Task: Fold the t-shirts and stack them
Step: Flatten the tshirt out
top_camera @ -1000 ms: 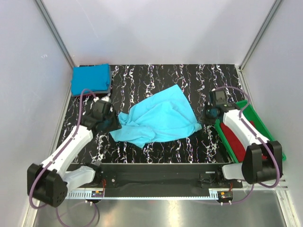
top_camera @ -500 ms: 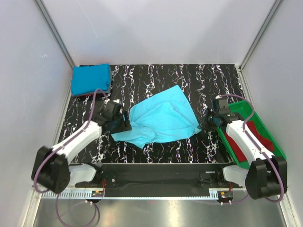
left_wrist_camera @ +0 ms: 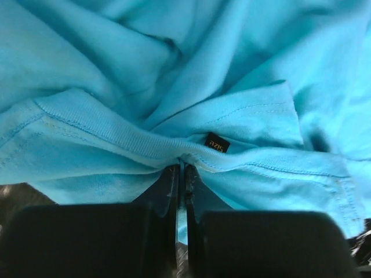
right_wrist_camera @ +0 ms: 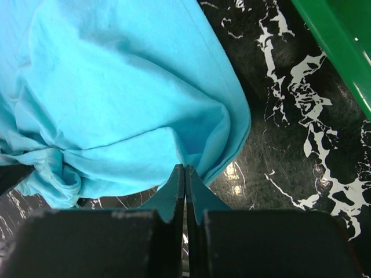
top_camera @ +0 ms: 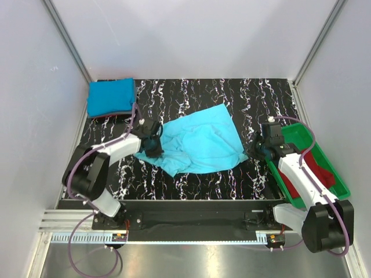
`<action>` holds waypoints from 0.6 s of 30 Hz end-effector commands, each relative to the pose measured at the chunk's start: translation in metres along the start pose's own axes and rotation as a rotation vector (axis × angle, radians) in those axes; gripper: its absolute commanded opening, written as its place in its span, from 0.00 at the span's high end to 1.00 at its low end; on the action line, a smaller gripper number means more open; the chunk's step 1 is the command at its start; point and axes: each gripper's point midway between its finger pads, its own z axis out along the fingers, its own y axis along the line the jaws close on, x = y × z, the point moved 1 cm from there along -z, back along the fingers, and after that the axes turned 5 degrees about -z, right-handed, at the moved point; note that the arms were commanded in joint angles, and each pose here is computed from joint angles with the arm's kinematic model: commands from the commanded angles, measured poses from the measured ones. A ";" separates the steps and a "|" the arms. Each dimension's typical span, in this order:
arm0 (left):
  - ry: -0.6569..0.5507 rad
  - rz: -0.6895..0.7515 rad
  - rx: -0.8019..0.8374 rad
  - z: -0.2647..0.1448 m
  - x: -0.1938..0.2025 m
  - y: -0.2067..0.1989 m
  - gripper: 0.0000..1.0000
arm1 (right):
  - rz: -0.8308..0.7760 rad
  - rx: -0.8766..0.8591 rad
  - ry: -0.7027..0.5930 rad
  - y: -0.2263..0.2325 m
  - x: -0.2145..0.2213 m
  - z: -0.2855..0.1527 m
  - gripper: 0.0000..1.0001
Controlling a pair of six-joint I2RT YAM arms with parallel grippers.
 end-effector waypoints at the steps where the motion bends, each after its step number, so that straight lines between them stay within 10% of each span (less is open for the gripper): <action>1: -0.149 0.033 0.171 -0.001 -0.055 -0.056 1.00 | 0.038 -0.001 -0.137 0.007 -0.030 0.000 1.00; 9: -0.298 0.123 0.410 -0.070 -0.163 -0.149 0.99 | -0.030 0.102 -0.205 0.013 -0.082 -0.001 1.00; 14: -0.355 0.074 0.121 -0.067 -0.143 -0.064 0.96 | -0.048 0.122 -0.138 -0.002 -0.055 0.006 1.00; 18: -0.220 -0.026 -0.043 -0.029 -0.091 0.014 0.67 | -0.061 0.123 -0.117 -0.012 -0.037 0.004 1.00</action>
